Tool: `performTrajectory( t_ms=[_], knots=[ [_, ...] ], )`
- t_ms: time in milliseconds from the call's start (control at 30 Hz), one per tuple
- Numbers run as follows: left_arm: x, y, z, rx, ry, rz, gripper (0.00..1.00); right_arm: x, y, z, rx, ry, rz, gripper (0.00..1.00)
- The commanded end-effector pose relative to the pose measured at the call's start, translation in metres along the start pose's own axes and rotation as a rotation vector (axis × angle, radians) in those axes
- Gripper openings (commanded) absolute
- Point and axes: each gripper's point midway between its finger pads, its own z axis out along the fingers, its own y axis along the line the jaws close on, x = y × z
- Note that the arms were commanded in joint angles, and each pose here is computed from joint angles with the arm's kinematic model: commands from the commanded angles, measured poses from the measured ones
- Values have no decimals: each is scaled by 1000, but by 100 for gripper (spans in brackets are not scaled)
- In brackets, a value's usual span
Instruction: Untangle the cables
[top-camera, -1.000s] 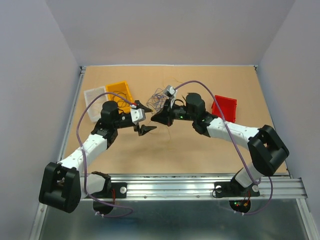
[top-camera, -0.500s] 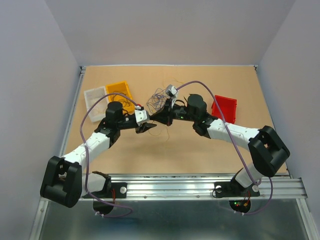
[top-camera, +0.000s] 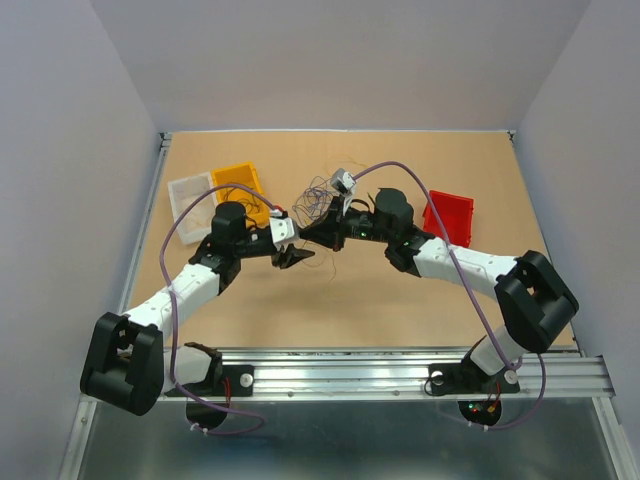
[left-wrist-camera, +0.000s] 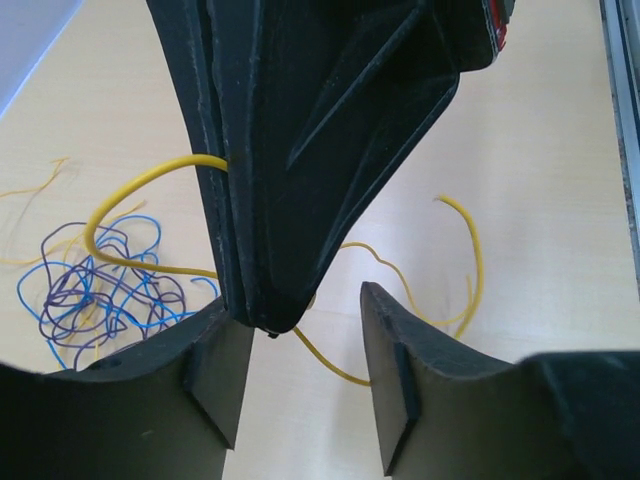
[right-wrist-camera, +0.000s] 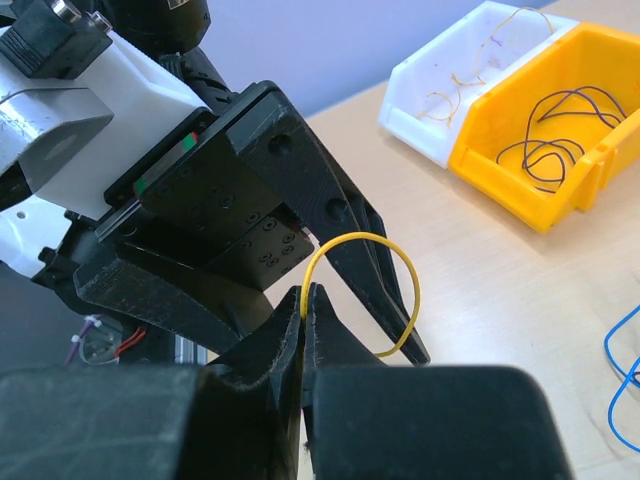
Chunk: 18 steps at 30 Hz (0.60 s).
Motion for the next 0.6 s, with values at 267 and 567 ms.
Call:
performTrajectory(
  t_ms=[267, 567],
  knots=[
    [-36, 18, -2, -54, -50, 51, 0, -10, 8, 4, -26, -53, -23, 2],
    [-51, 94, -36, -468, 24, -48, 0, -17, -20, -15, 192, -126, -22, 58]
  ],
)
